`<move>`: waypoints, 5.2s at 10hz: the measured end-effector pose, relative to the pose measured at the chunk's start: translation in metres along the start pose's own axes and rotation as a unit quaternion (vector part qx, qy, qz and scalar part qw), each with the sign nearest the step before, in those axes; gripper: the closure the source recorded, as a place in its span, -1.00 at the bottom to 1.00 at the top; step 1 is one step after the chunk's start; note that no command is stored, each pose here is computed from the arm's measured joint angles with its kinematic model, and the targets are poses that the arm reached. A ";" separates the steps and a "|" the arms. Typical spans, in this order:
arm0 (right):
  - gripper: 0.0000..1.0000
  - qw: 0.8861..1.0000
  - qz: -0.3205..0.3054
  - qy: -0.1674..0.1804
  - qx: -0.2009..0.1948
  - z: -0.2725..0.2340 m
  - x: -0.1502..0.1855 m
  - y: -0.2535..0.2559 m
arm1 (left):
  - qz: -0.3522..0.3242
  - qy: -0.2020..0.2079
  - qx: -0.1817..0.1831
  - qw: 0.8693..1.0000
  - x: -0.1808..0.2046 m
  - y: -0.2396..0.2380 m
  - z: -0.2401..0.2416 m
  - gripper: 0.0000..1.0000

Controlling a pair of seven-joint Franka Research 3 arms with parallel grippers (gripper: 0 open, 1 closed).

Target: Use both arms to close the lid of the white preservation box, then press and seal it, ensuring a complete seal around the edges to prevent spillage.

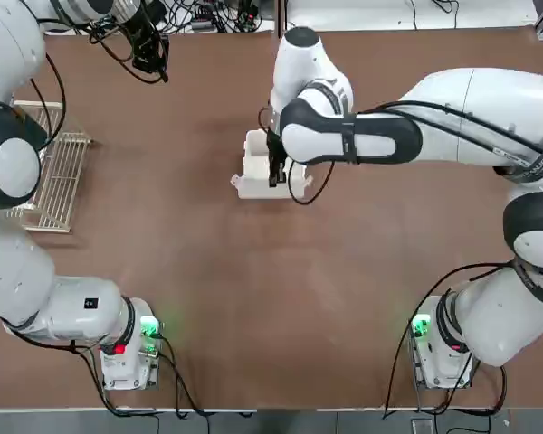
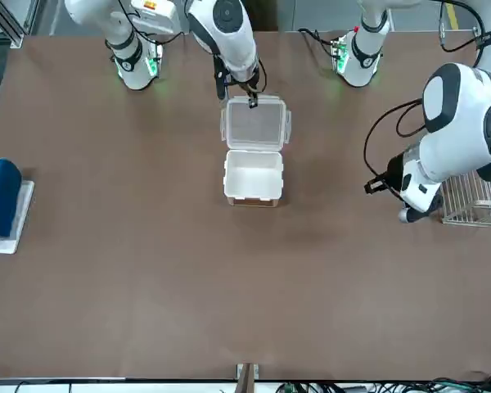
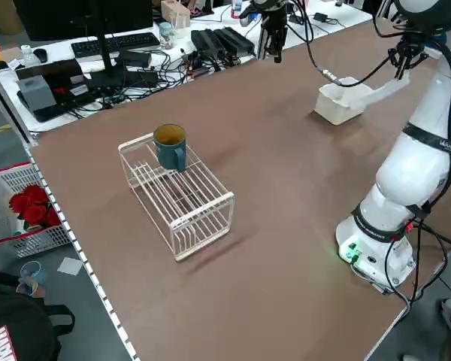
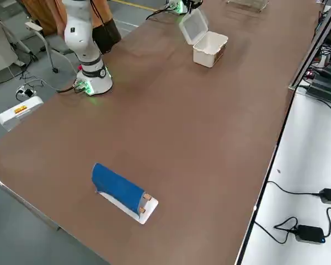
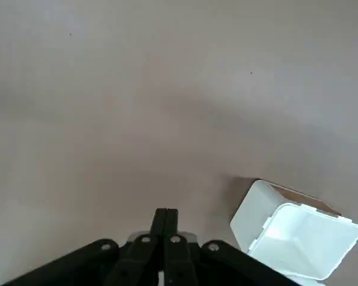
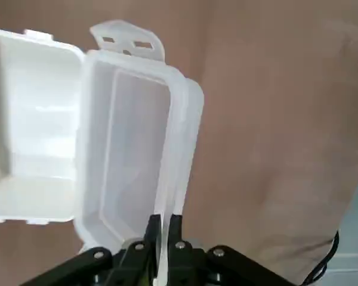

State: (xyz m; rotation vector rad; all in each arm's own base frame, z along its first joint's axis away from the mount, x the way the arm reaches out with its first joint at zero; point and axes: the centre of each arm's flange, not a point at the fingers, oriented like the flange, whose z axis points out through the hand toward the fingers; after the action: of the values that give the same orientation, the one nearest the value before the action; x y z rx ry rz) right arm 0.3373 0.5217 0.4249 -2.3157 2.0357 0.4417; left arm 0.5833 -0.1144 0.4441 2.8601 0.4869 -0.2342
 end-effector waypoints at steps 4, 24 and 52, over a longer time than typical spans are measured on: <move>0.86 0.999 0.007 -0.024 0.029 -0.030 0.015 -0.032 | -0.002 0.003 -0.002 1.000 0.006 0.000 0.007 0.98; 0.89 0.997 0.006 -0.039 0.063 0.061 0.059 -0.169 | -0.079 -0.017 -0.019 0.997 -0.075 0.062 0.145 0.98; 0.89 0.997 -0.016 -0.022 0.079 0.072 0.057 -0.169 | -0.100 0.004 -0.064 0.993 -0.132 0.113 0.243 0.98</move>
State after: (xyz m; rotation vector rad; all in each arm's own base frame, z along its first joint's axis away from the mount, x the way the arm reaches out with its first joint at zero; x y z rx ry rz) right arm 0.4947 0.5062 0.3150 -2.2235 1.9364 0.3150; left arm 0.4706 -0.3192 0.2581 2.6890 0.7617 -0.2158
